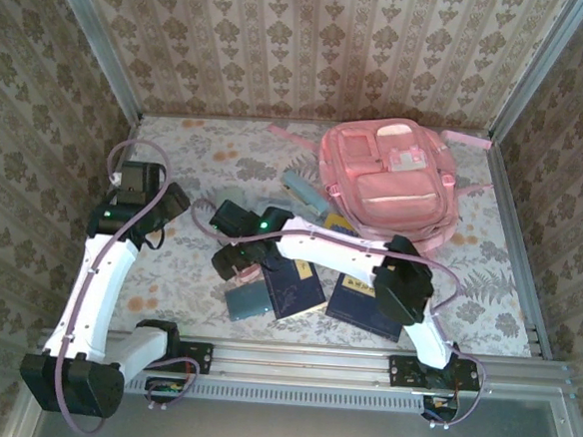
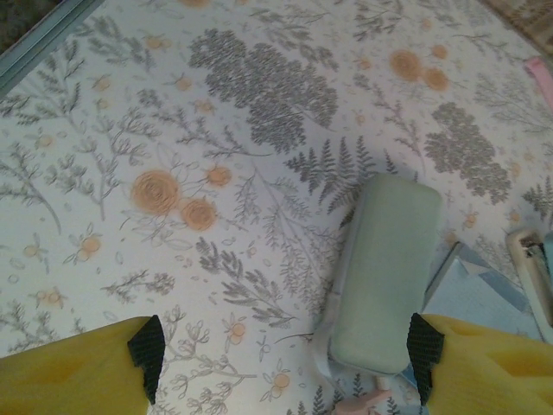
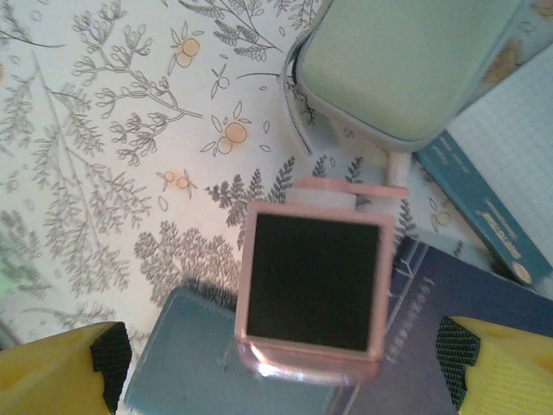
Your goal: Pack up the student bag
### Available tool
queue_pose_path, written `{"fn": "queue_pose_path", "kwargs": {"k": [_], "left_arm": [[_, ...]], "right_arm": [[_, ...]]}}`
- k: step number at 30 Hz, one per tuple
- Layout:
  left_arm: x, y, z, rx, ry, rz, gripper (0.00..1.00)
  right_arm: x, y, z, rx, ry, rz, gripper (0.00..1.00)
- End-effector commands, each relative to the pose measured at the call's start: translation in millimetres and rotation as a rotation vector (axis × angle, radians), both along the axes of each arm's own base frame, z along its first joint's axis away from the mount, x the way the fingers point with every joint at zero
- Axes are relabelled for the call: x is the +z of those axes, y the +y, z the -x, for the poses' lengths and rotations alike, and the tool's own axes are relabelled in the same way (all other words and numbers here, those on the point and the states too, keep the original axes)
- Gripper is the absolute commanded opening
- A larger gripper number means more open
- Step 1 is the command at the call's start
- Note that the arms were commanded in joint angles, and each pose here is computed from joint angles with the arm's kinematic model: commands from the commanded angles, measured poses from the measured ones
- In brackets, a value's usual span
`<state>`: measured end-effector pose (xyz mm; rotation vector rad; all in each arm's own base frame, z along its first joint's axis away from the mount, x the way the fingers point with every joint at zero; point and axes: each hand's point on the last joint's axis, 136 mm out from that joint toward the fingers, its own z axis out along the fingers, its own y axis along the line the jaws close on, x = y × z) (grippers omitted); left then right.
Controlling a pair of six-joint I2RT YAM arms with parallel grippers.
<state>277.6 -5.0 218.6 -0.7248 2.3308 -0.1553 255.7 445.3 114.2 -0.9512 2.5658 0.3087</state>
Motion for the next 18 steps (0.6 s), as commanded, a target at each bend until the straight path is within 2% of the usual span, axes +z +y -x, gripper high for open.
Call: {"fn": "queue_pose_path", "kwargs": {"k": [1, 8, 10, 15, 18], "left_arm": [[-1, 7, 7, 0.053, 0.000, 0.006, 0.77], [-2, -2, 1, 0.025, -0.012, 0.050, 0.77], [-4, -4, 0, 0.020, -0.011, 0.055, 0.77], [-1, -5, -2, 0.010, -0.016, 0.050, 0.77], [5, -8, -5, -0.004, -0.026, 0.042, 0.77]], "right_arm": [[-19, -15, -8, -0.031, -0.014, 0.129, 0.94], [-48, -12, -8, -0.043, 0.009, 0.174, 0.88], [-54, -10, -8, -0.044, 0.015, 0.175, 0.81], [-45, -6, -10, -0.061, 0.000, 0.143, 0.49], [-21, -7, -11, -0.068, -0.020, 0.101, 0.43]]}}
